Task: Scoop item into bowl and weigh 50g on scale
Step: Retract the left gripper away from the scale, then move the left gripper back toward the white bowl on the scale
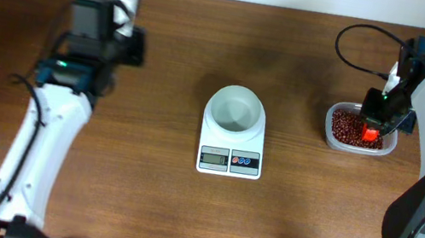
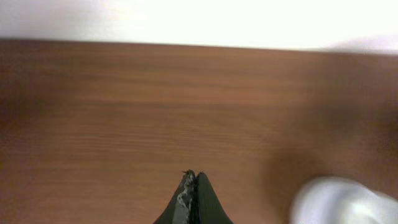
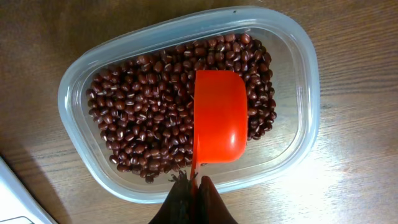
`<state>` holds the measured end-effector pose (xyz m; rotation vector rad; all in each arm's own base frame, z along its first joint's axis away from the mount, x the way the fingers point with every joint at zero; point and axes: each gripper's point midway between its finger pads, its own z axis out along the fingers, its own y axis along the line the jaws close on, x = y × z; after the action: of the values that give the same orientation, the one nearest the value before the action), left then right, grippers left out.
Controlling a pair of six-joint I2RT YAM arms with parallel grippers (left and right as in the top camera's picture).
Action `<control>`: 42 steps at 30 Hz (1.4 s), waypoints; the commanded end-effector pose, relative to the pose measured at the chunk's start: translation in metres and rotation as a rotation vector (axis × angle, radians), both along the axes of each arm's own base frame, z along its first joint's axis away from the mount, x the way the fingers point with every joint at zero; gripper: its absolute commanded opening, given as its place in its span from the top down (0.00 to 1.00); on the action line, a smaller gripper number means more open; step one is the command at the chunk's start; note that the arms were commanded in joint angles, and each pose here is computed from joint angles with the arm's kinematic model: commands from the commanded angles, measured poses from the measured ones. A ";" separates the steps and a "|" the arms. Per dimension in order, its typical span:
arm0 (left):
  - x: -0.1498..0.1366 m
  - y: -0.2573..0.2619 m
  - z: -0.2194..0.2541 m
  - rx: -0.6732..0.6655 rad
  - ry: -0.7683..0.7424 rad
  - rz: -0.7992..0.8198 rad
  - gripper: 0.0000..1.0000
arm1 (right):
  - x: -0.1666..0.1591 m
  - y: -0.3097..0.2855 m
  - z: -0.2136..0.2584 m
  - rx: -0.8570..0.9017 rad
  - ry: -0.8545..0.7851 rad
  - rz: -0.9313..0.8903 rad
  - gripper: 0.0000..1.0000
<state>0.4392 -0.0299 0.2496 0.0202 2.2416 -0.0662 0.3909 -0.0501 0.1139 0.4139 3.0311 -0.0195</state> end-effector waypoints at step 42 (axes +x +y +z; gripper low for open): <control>-0.139 -0.094 -0.039 -0.133 0.502 -0.307 1.00 | -0.003 0.002 0.002 0.003 0.007 0.006 0.96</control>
<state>0.3115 -0.1026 0.2077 0.2008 2.6992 -0.4862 0.3870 -0.0497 0.1131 0.4159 3.0470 -0.0206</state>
